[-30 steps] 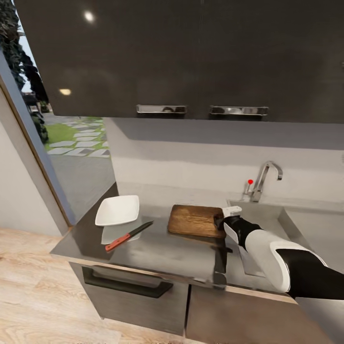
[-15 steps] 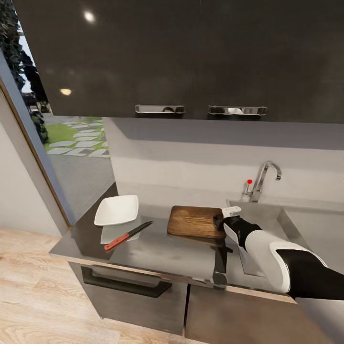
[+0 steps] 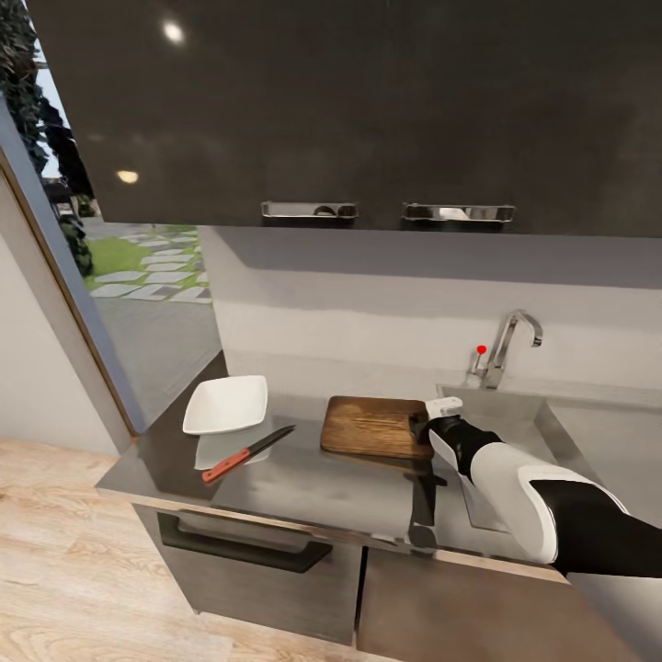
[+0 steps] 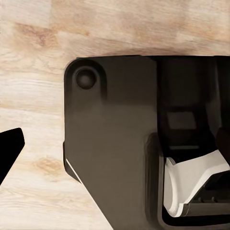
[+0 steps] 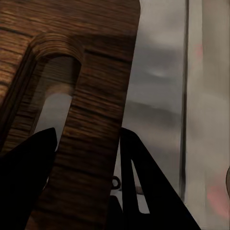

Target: In the kitchen, take the Vidalia onion out of the sink, dice it on the chopping board with the paring knife, put the diced onion into the bowl on the countertop, then place both the paring knife and the chopping board into the sink.

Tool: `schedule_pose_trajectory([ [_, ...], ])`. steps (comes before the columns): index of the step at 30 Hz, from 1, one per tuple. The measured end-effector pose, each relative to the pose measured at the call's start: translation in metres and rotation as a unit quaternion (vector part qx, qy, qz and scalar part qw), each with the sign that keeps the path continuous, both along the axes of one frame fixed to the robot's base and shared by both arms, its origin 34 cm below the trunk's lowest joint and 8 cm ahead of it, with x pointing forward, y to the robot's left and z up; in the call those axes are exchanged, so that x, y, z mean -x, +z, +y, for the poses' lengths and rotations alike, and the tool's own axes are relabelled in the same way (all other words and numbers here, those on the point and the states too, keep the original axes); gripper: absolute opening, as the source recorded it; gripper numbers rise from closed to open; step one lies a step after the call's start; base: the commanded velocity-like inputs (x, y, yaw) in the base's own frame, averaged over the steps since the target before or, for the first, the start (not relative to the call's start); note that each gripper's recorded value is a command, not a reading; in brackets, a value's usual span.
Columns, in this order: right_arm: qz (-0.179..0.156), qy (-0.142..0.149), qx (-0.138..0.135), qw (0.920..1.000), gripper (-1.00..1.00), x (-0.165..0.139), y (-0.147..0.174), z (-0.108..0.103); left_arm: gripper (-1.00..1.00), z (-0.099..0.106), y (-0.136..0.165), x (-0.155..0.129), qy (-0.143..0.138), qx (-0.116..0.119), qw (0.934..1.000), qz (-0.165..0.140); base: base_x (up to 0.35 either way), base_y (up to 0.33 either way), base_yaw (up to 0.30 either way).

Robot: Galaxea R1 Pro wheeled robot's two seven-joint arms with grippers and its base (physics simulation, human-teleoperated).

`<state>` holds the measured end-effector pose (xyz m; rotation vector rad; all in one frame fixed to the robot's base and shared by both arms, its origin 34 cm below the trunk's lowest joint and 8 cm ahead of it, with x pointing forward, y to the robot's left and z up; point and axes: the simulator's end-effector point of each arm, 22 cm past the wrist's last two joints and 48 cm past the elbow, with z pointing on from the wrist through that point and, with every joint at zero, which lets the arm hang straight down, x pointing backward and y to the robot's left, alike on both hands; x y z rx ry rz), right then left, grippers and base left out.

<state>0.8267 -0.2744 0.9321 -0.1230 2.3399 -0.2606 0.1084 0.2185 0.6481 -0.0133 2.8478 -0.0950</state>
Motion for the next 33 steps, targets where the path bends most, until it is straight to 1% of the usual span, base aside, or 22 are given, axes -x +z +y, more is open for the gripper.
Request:
schedule_pose_trajectory([
  [16,-0.001,0.000,0.000,1.0000,-1.00,-0.0002,0.0002,0.0001,1.00,0.0000,-0.0002,0.0003,0.000,0.000,1.0000,0.001,0.000,0.001,0.000],
  [17,-0.001,0.000,0.000,1.0000,1.00,-0.0002,0.0002,0.0001,1.00,0.0000,-0.0002,0.0002,0.000,0.000,1.0000,0.000,0.000,0.000,0.000],
  [33,-0.001,0.000,-0.001,1.0000,1.00,-0.0003,0.0002,0.0006,1.00,0.0000,-0.0008,0.0036,0.000,0.000,1.0000,0.004,0.000,0.000,0.000],
])
